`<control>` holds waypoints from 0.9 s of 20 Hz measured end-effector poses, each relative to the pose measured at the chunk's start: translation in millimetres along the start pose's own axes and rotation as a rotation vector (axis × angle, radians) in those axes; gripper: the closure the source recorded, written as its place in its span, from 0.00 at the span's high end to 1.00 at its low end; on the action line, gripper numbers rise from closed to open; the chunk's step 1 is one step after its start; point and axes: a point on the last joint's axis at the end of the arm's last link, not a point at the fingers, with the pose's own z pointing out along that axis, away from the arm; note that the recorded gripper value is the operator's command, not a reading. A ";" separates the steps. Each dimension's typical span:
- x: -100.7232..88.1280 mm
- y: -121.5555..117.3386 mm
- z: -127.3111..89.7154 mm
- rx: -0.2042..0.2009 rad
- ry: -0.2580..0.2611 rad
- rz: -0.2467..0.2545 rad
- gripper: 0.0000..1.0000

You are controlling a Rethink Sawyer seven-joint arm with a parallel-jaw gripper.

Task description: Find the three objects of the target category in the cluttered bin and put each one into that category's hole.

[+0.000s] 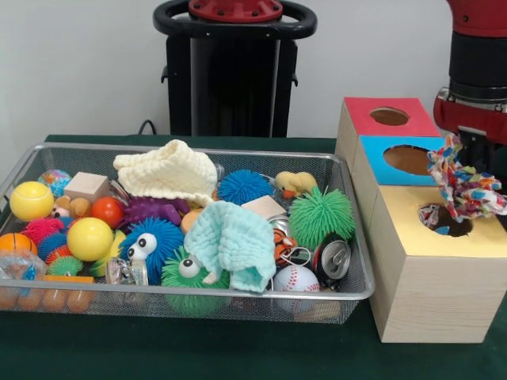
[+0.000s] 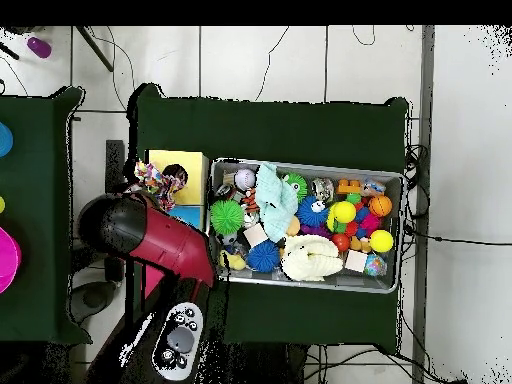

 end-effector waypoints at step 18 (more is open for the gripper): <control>-43.3 -22.6 -4.5 0.129 -0.176 -0.164 0.00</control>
